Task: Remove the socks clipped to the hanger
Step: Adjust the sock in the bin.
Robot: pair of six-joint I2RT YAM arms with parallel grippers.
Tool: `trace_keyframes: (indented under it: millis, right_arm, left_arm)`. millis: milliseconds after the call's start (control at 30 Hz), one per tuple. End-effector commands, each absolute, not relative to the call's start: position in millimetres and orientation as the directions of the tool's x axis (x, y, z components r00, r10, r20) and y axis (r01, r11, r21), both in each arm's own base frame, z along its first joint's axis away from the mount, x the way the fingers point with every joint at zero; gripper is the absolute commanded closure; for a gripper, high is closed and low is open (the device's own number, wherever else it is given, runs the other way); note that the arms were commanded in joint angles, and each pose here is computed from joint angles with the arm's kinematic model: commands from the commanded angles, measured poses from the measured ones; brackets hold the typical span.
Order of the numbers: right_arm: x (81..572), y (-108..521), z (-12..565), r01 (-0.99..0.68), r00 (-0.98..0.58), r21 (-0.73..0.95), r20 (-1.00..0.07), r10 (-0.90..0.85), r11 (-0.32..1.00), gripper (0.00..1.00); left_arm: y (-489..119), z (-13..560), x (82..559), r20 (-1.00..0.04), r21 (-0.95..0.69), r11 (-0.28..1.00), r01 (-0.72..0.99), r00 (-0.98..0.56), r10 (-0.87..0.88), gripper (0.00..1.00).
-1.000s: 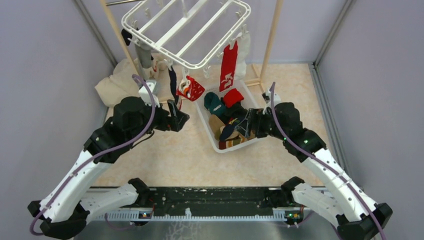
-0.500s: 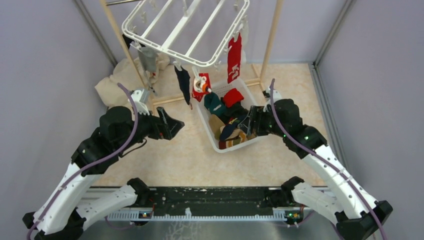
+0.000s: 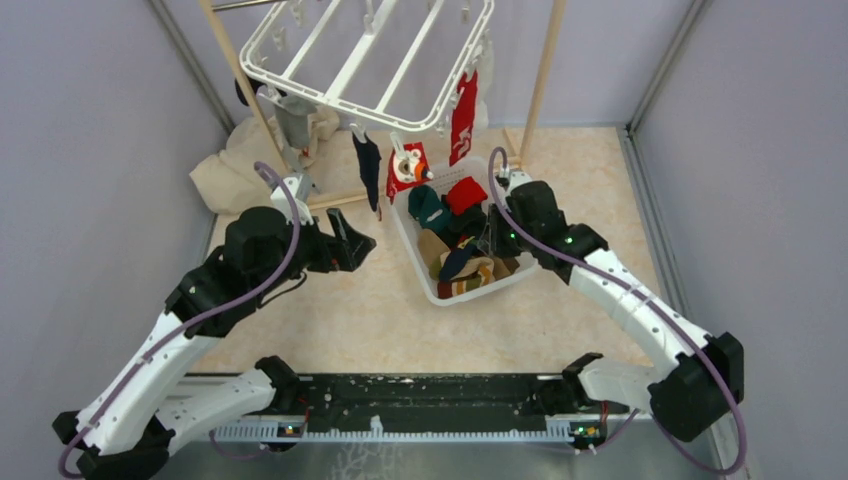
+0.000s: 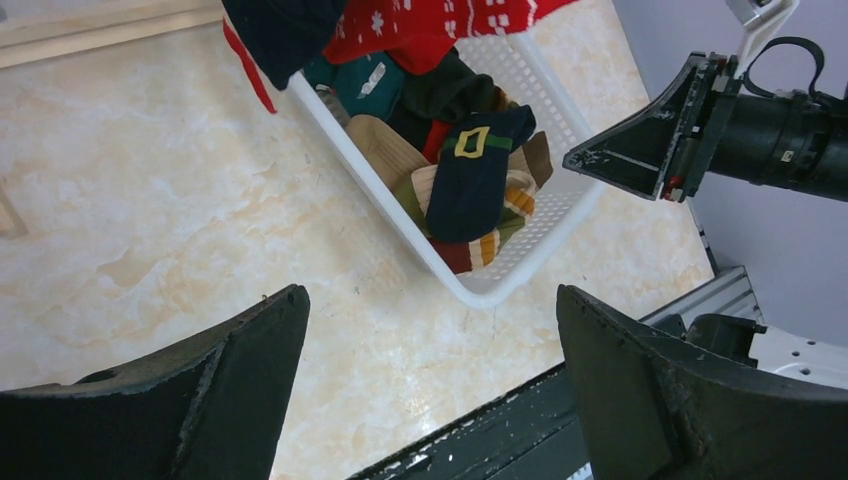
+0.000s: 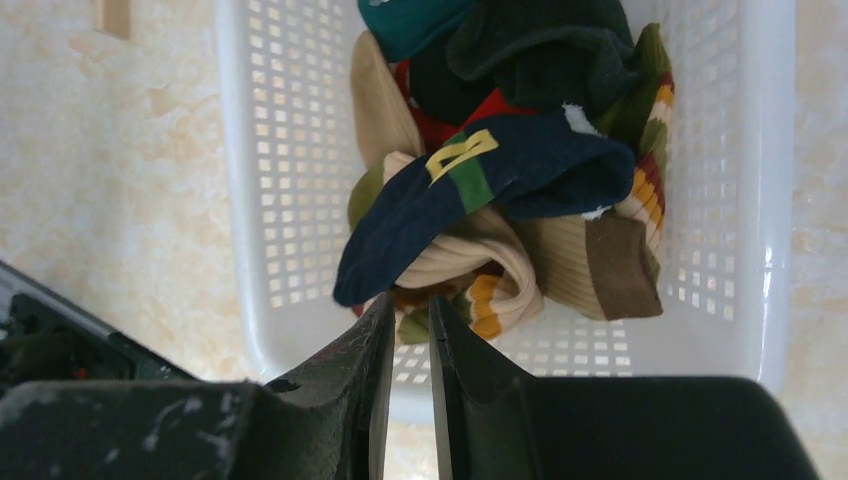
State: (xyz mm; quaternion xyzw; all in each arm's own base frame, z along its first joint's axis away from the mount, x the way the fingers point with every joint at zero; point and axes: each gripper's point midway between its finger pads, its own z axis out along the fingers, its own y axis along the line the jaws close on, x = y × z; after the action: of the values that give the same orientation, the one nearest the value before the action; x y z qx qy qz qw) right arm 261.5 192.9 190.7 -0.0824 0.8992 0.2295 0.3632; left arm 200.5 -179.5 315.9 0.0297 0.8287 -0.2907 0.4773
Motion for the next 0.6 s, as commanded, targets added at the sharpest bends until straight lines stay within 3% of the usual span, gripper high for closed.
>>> trace_keyframes:
  millis: [0,567]
  right_arm:
    - [297,204,209,-0.347,-0.635,0.305,-0.773,0.017,0.887,0.8]
    - [342,257,80,-0.327,-0.788,0.37,-0.615,-0.035,0.87,0.69]
  left_arm:
    - [-192,312,219,-0.829,-0.422,0.841,0.339,-0.52,-0.206,0.01]
    - [-208,315,252,-0.878,-0.336,0.865,0.372,-0.455,-0.146,0.01]
